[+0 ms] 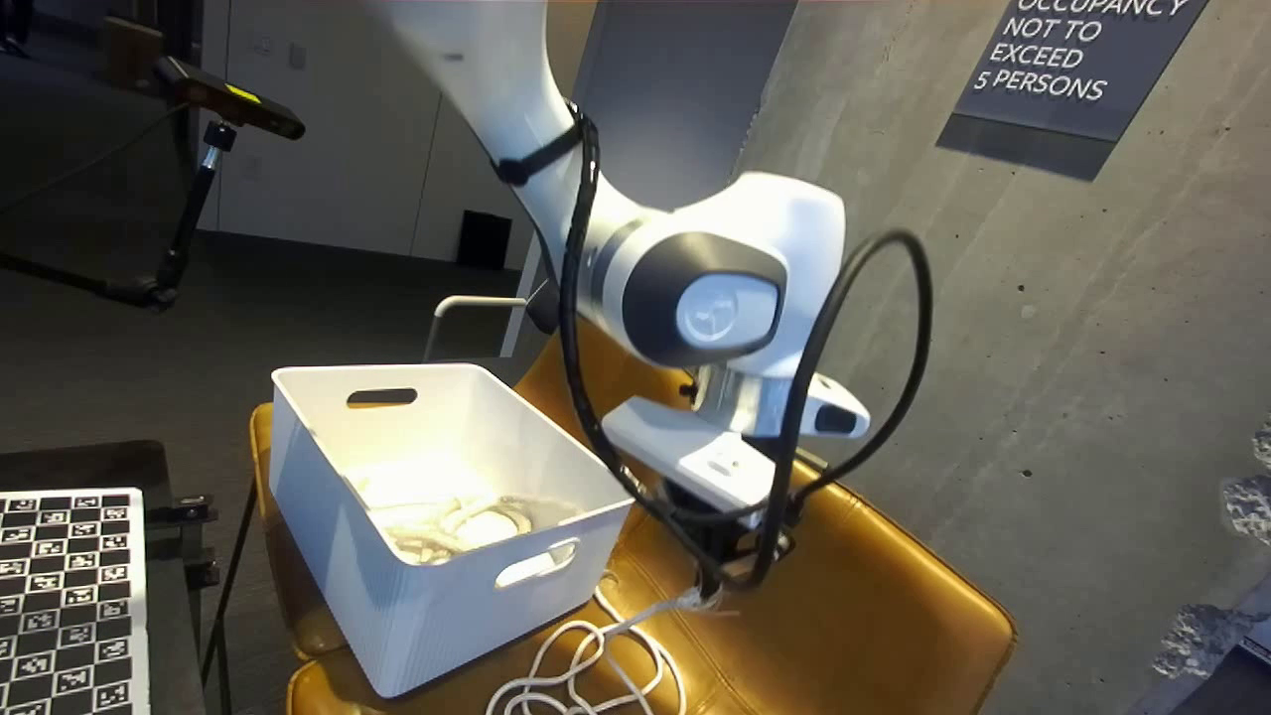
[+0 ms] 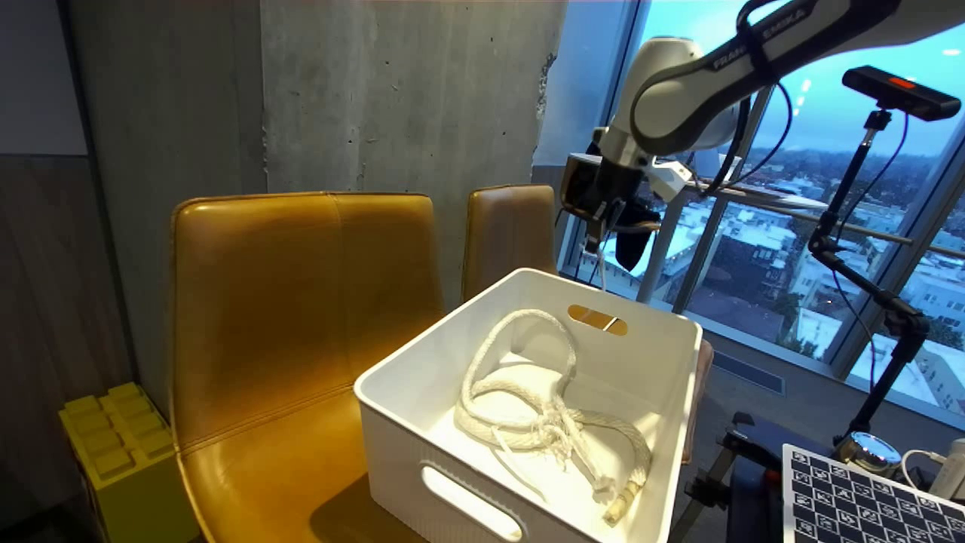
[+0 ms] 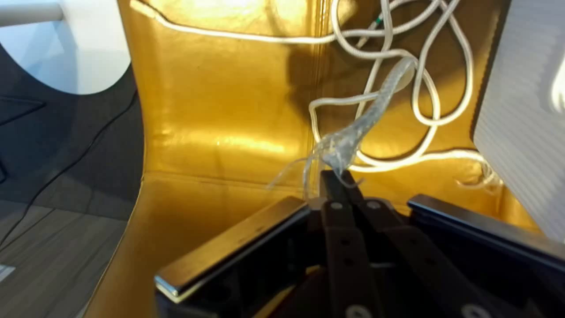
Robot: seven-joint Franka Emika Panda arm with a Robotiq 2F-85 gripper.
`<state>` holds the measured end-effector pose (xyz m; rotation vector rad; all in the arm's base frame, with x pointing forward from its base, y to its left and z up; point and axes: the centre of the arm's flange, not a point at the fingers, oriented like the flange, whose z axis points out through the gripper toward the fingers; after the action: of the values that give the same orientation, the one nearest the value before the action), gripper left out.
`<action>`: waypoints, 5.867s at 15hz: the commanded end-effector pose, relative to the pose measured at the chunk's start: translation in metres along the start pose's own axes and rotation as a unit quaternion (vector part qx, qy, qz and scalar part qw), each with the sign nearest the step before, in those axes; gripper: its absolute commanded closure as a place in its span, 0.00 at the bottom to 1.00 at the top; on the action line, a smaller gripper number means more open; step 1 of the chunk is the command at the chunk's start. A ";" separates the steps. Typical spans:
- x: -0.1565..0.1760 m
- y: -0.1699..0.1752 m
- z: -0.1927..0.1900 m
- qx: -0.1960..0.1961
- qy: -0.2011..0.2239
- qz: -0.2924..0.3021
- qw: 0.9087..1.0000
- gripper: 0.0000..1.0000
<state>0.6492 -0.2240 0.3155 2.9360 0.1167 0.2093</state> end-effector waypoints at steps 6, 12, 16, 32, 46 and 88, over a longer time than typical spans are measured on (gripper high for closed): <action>0.012 -0.048 -0.235 -0.023 0.138 -0.050 0.989 1.00; -0.014 -0.146 -0.372 -0.008 0.205 -0.125 0.971 1.00; -0.040 -0.218 -0.463 0.002 0.234 -0.162 0.958 1.00; -0.105 -0.194 -0.498 0.026 0.205 -0.135 0.969 1.00; -0.073 -0.139 -0.354 0.037 0.126 -0.104 0.986 1.00; -0.073 -0.044 0.207 0.116 -0.051 -0.171 0.977 0.00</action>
<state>0.5947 -0.2221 0.1176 3.1102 0.6462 -0.0053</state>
